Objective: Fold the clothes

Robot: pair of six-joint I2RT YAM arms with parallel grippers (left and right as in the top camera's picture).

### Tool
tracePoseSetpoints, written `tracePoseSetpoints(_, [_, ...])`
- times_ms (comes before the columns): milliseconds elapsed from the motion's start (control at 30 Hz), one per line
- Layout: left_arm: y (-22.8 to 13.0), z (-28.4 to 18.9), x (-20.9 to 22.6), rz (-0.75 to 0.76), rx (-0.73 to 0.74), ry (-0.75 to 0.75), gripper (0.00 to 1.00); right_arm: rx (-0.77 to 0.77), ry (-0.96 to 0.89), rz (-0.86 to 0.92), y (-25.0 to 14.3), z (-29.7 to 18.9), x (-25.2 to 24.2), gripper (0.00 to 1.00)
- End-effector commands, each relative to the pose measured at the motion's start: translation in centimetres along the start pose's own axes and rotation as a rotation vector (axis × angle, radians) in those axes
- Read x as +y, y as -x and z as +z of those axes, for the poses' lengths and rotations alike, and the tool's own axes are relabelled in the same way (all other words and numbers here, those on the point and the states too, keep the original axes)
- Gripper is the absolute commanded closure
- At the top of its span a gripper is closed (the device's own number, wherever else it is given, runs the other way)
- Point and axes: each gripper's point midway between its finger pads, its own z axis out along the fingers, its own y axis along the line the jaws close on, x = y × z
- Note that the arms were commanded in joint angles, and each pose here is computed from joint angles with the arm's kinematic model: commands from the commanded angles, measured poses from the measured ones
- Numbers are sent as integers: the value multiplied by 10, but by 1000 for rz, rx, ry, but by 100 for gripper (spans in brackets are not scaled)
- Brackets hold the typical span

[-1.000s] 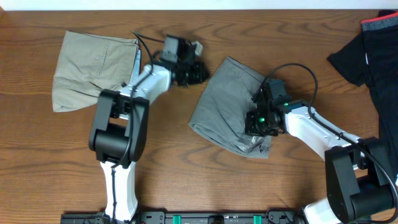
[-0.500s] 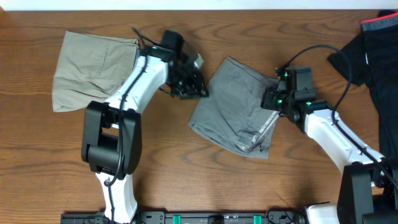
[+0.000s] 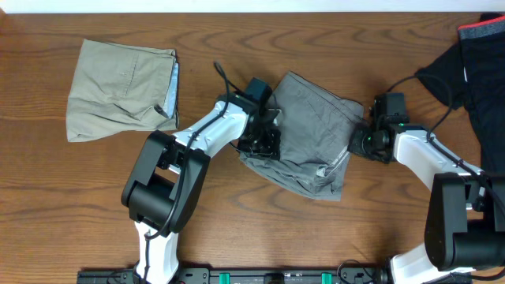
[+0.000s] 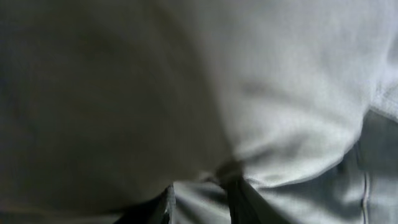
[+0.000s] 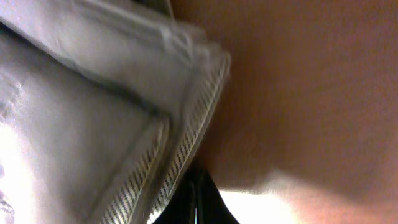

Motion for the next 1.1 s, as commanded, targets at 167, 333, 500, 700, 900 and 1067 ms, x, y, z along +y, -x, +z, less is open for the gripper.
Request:
tracePoseSetpoints(167, [67,-8,67,-129,-272,173,68,178,-58,-16,-58,7,10,99])
tracePoseSetpoints(333, [114,-40,83,-113,-447,127,68,214,-72,-66,-74,6,18,99])
tracePoseSetpoints(500, [127,-73,61,-109,-447,-46,58,185,23,-228,-68,0,35,99])
tracePoseSetpoints(700, [108,-107,50,-130,-423,-53,41,101,408,-626,-58,-56,99,98])
tracePoseSetpoints(900, [92,-156,25,-81,-476,-54,25,-128,403,-498,-7,-86,119,96])
tracePoseSetpoints(1067, [69,-181,38,-71,-485,100,13,-195,383,-463,15,-73,124,98])
